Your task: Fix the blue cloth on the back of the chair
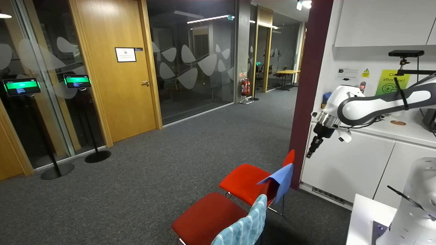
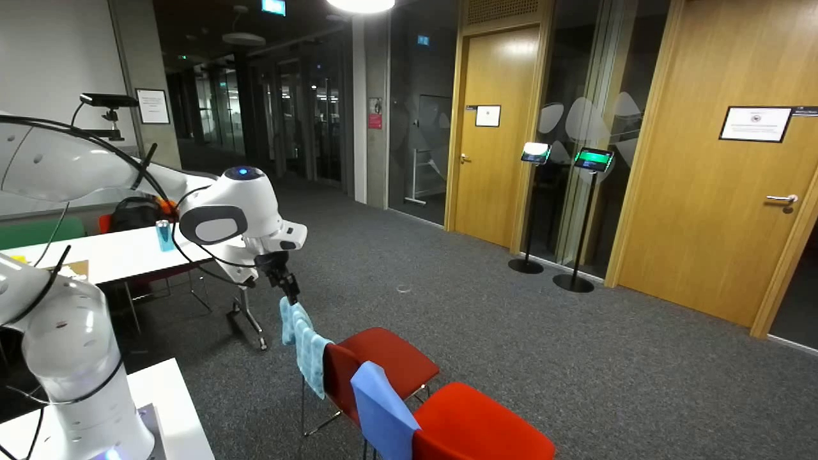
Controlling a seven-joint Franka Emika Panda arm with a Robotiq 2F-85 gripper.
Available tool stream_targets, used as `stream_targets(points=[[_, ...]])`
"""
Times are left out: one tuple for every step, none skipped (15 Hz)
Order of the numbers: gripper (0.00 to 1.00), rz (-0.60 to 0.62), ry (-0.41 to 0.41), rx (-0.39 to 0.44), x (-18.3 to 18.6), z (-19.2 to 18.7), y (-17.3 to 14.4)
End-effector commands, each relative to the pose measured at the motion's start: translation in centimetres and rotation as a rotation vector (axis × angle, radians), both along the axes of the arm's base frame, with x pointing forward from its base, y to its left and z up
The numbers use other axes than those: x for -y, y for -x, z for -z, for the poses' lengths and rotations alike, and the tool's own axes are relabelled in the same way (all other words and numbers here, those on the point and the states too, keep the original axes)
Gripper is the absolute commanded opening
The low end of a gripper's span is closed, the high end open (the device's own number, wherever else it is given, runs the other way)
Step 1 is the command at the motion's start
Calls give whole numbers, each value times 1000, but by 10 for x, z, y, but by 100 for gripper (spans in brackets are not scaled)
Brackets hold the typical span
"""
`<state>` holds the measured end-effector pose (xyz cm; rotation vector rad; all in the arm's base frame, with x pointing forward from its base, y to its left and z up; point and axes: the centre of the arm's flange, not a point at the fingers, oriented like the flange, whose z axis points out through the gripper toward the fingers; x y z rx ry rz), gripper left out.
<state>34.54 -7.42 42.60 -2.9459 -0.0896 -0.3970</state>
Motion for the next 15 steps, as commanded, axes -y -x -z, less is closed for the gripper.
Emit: stream_targets(points=[[100, 7, 57, 102, -1, 1, -62], [100, 4, 79, 117, -3, 1, -75], [100, 0, 100, 116, -3, 3, -89], [100, -5, 119, 117, -3, 6, -101], [100, -18, 129, 105, 0, 9, -112], [100, -26, 131, 88, 3, 13, -122], [100, -29, 135, 77, 6, 16, -131], [100, -26, 138, 59, 9, 20, -139], [100, -22, 133, 38, 11, 23, -146], [100, -24, 122, 5, 13, 25, -150], [100, 0, 128, 35, 3, 28, -125], [100, 0, 129, 18, 4, 31, -132], [100, 0, 131, 8, 5, 33, -137], [100, 0, 131, 4, 6, 35, -140], [100, 0, 132, 2, 6, 35, -141]])
